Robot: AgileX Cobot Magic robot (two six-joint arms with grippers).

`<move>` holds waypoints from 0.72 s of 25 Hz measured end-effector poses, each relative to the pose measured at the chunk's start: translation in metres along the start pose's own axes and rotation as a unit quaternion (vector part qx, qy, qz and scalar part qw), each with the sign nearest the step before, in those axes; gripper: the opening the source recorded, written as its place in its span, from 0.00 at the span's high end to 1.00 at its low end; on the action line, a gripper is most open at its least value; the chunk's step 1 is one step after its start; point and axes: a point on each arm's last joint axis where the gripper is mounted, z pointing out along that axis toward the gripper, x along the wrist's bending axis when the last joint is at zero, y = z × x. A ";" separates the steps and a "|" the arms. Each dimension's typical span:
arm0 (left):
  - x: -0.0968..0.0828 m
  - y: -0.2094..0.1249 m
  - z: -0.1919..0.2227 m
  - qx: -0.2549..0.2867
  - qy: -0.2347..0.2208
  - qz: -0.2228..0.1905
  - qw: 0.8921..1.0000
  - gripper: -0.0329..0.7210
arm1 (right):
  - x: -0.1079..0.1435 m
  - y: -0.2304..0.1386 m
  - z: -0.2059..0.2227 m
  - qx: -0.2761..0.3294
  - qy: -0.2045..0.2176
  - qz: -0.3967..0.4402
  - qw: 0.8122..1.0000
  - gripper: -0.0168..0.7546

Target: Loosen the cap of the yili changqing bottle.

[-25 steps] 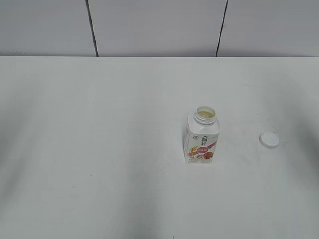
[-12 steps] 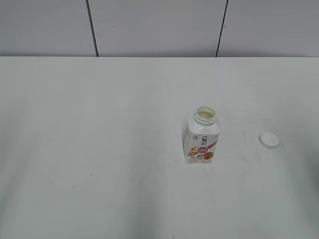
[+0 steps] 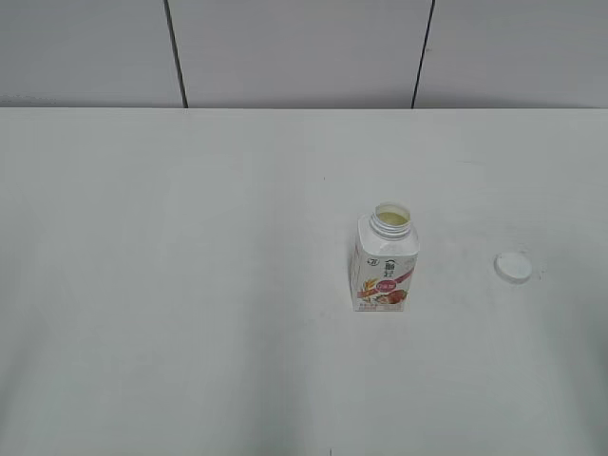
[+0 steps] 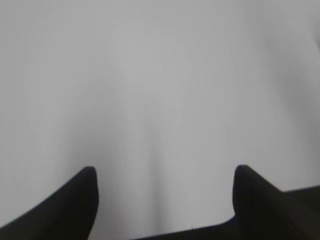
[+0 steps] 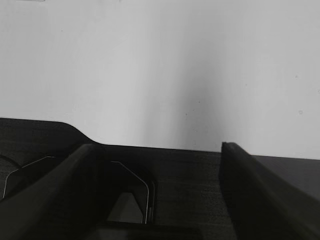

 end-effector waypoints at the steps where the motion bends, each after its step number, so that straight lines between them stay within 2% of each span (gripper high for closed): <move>1: 0.000 -0.002 -0.002 -0.013 0.001 0.000 1.000 0.28 | 0.001 -0.004 0.000 -0.007 -0.002 -0.001 1.000 0.21; 9: -0.001 -0.017 -0.020 -0.103 0.001 -0.001 0.995 0.29 | 0.005 -0.025 -0.002 -0.067 -0.016 -0.006 0.998 0.21; 18: -0.001 -0.018 -0.021 -0.105 0.002 -0.001 0.994 0.31 | 0.013 -0.048 -0.024 -0.174 -0.038 -0.022 0.984 0.21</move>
